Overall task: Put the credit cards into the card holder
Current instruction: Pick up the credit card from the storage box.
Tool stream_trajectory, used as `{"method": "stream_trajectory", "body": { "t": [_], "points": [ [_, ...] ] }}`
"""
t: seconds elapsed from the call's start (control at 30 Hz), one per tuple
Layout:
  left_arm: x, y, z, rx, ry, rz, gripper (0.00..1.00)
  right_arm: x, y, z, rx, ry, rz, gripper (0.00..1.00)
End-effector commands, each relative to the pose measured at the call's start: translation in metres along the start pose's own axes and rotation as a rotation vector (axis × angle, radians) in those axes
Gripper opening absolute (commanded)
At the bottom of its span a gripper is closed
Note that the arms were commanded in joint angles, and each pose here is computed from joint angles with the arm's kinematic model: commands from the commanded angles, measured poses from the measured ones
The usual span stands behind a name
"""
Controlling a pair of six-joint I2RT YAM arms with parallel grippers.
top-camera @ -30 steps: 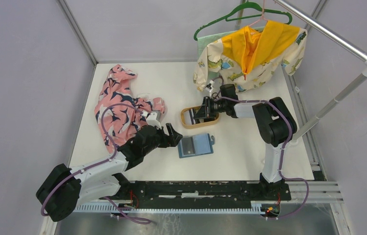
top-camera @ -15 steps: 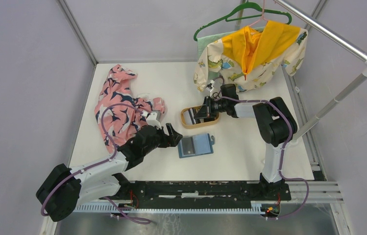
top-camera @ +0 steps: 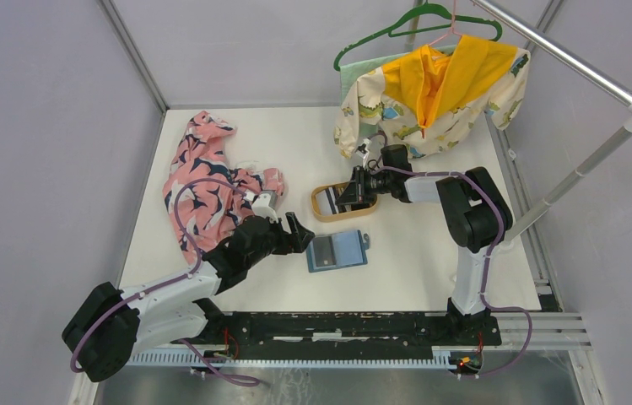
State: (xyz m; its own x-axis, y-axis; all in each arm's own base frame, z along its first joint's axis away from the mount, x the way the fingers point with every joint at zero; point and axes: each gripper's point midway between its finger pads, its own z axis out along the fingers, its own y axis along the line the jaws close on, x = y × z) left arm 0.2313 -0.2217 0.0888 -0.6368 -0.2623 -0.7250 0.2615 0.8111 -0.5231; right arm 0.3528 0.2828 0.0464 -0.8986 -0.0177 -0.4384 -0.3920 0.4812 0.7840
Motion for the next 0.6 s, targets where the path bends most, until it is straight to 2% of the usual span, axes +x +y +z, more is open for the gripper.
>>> {"method": "stream_trajectory", "body": {
  "t": [0.0, 0.57],
  "points": [
    [-0.0170, -0.0092, -0.0017, 0.023, -0.054, -0.004, 0.90, -0.0066, -0.0014, -0.0050, 0.020, -0.022, -0.040, 0.16],
    [-0.0179, -0.0098, -0.0021, 0.025, -0.057, -0.007, 0.90, -0.0088, -0.0012, -0.0076, 0.013, -0.030, -0.035, 0.21]
  ]
}}
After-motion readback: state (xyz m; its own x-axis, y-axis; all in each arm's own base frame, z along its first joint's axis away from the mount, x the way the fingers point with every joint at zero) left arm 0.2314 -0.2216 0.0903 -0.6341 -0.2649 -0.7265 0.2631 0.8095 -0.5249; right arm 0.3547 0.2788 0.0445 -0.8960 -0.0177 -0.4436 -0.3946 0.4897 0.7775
